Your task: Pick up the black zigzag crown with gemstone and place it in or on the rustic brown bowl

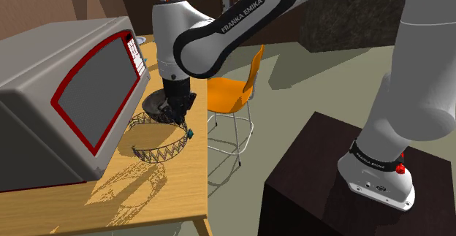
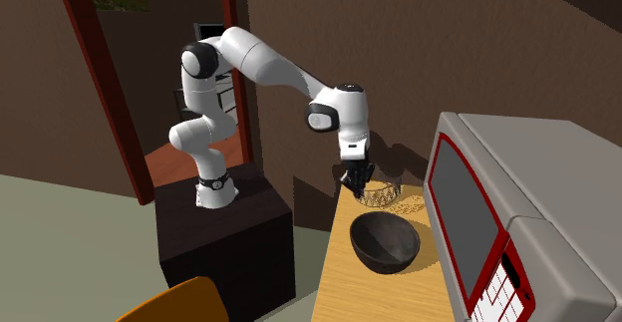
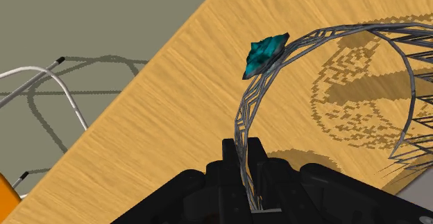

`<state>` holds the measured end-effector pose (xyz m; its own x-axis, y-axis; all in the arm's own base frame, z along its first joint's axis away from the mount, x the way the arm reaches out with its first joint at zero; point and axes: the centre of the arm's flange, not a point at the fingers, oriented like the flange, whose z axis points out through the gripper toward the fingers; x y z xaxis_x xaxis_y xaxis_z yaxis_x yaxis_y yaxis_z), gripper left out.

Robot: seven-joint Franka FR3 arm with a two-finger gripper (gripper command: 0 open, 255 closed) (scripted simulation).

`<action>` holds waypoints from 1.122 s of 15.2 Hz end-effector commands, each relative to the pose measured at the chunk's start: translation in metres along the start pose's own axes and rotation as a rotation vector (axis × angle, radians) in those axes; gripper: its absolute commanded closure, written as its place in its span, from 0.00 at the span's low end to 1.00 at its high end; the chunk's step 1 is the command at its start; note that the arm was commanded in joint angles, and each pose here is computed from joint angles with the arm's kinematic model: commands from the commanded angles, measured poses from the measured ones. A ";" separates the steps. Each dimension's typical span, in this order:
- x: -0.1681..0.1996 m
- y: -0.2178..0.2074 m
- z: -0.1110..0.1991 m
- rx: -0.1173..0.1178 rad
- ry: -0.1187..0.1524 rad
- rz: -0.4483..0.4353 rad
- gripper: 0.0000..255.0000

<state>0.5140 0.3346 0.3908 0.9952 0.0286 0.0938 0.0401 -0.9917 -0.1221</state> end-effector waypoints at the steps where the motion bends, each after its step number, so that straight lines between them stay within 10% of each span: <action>1: 0.001 -0.001 -0.011 0.000 0.000 0.000 1.00; 17: 0.009 -0.011 -0.094 0.000 0.000 0.000 1.00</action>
<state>0.5140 0.3347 0.4803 0.9952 0.0286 0.0937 0.0400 -0.9917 -0.1222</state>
